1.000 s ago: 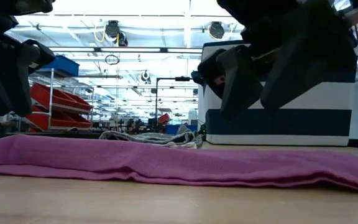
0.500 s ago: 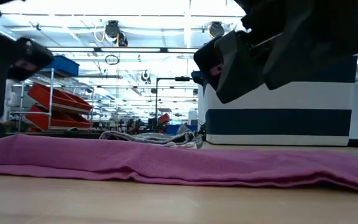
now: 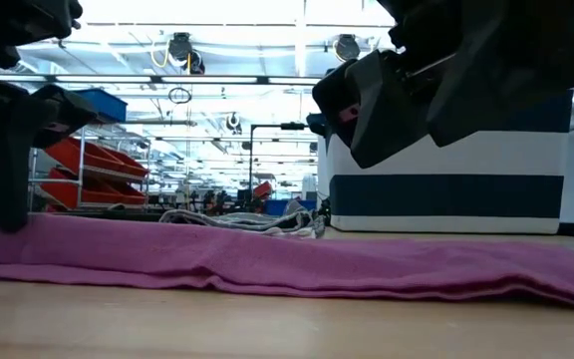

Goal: Fold towel
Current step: Fold the pink towel

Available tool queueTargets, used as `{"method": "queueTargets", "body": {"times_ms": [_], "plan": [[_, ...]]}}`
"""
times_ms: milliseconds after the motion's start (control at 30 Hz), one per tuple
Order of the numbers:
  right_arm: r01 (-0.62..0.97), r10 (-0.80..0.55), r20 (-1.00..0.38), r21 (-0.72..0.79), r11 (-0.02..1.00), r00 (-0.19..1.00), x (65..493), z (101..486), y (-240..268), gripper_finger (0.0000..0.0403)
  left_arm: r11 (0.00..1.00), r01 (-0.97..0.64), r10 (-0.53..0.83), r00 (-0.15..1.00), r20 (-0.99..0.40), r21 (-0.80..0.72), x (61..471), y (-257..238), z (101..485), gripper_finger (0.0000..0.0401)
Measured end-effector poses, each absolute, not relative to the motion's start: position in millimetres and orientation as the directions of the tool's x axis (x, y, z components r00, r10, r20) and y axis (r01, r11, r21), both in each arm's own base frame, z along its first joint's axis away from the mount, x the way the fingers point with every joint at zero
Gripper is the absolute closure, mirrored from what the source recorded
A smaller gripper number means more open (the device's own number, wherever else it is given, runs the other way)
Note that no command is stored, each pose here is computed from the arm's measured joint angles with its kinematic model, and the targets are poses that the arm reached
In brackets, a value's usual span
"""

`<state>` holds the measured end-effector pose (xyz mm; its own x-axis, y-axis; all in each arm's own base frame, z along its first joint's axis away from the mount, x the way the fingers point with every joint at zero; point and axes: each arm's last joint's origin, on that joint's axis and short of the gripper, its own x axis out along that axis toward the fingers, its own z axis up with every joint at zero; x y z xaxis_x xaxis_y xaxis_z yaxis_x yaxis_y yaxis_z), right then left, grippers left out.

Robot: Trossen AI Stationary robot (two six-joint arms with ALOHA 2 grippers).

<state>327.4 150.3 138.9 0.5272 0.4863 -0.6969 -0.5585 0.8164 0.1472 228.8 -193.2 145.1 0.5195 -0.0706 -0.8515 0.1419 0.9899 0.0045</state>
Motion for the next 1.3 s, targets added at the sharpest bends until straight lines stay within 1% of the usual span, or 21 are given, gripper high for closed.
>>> {"method": "queueTargets", "body": {"times_ms": [200, 467, 833, 967, 1100, 1300], "plan": [[-0.547, 0.477, -0.698, 0.144, 0.825, 0.534, 329.1, 138.8, 146.3, 0.0234, 0.987, 0.161, -0.071, 0.531, -0.844, 0.019, 229.1, -194.3, 145.7, 0.0273], [-0.535, 0.468, -0.701, 0.145, 0.832, 0.538, 330.7, 138.6, 141.7, 0.0234, 0.98, 0.168, -0.01, 0.57, -0.822, 0.104, 230.0, -192.7, 146.4, 0.0273], [-0.535, 0.468, -0.701, 0.145, 0.832, 0.538, 330.7, 138.7, 141.8, 0.0234, 0.982, 0.151, 0.014, 0.541, -0.841, 0.114, 233.6, -184.9, 143.3, 0.0273], [-0.533, 0.468, -0.701, 0.147, 0.833, 0.538, 330.7, 138.7, 141.8, 0.0234, 0.984, 0.152, -0.005, 0.527, -0.85, 0.088, 237.1, -181.1, 143.2, 0.0273], [-0.533, 0.469, -0.701, 0.148, 0.833, 0.537, 330.6, 138.7, 142.1, 0.0234, 0.982, 0.162, -0.007, 0.524, -0.852, 0.092, 238.0, -180.1, 142.9, 0.0273], [-0.533, 0.469, -0.701, 0.148, 0.833, 0.538, 330.6, 138.7, 142.1, 0.0234, 0.979, 0.183, -0.006, 0.482, -0.876, 0.094, 240.1, -182.8, 127.8, 0.0273]]}}
